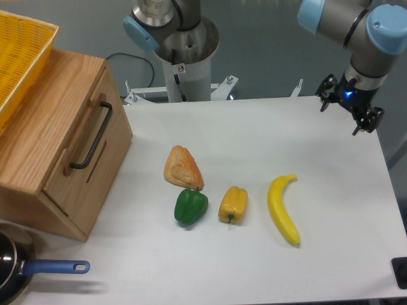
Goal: Slide open the top drawer
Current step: 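Move the gripper across the table toward the black drawer handle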
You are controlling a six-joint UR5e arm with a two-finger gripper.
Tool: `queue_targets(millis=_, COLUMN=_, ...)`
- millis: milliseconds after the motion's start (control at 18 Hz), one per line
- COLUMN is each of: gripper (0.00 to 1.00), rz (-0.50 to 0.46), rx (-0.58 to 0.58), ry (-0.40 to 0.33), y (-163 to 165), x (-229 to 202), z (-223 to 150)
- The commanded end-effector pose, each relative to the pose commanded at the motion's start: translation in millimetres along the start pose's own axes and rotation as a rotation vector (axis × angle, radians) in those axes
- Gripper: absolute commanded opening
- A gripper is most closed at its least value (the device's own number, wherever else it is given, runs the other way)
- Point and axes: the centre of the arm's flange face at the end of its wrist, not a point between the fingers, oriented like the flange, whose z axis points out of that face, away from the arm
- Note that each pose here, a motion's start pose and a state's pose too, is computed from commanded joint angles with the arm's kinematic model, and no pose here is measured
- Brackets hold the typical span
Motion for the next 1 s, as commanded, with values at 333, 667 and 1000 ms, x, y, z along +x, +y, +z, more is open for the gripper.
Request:
queue_targets(millis=333, gripper=1.0, rz=0.012, rx=0.033, ry=-0.018, y=-12, x=3, z=-6)
queue_targets(millis=667, gripper=1.0, rz=-0.127, rx=0.122, ry=-0.049, y=-70, x=14, z=-27)
queue_targets(millis=1000, gripper=1.0, rz=-0.193, rx=0.12, ry=-0.036, y=-113, x=33, z=-31)
